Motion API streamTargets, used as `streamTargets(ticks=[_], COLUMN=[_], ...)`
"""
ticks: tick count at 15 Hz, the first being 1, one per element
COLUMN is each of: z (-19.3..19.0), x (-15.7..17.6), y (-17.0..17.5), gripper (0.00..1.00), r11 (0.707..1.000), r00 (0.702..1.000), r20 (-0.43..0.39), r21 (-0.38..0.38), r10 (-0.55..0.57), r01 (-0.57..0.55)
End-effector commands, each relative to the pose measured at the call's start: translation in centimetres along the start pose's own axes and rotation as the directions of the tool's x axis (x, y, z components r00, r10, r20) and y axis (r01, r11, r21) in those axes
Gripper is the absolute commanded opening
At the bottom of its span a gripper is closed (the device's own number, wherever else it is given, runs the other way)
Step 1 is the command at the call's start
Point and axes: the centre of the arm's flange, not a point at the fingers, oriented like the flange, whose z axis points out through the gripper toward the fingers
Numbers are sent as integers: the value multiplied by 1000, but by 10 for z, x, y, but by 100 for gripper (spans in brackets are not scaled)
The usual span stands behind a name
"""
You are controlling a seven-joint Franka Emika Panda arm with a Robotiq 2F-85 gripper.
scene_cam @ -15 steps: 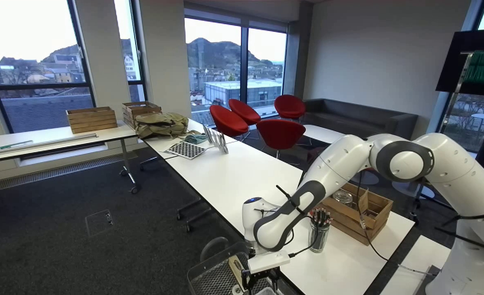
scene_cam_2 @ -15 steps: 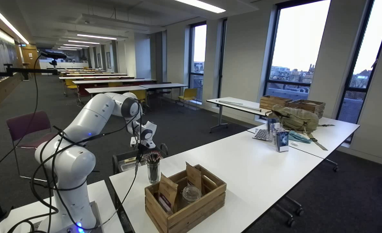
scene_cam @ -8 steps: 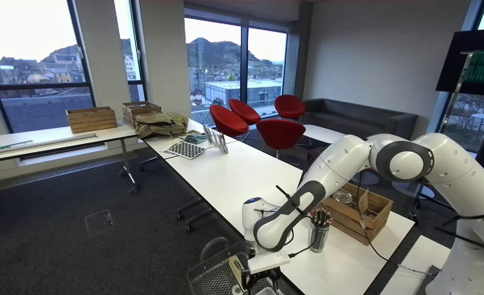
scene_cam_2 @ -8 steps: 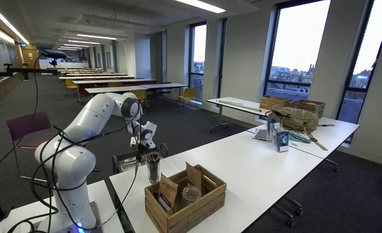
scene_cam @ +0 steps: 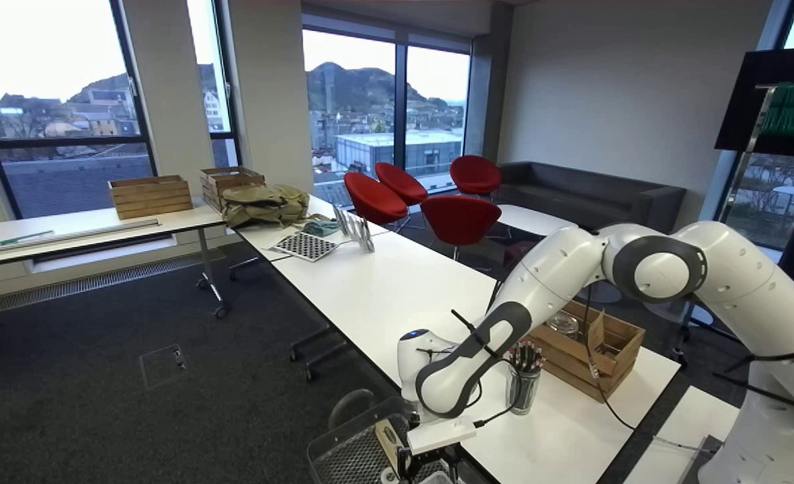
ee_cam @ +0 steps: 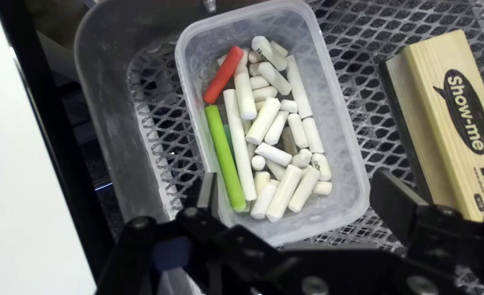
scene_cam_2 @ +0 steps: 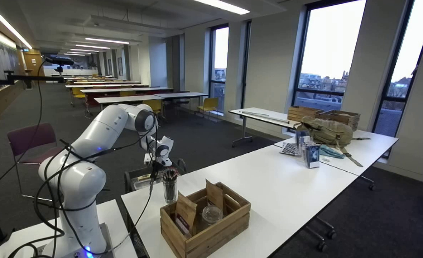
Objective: Pick up the small white object and put it on the countertop.
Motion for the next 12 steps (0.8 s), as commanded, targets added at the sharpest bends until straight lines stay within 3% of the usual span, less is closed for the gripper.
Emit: streamTargets(ticks=[1, 12], z=[-5, -27], x=[-4, -27], y=[2, -7], gripper=[100, 100], r11=[1000, 999], r00=[1000, 998], r20=[8, -44], r21=[-5, -17], r10=[14, -46], r01=[-14, 46])
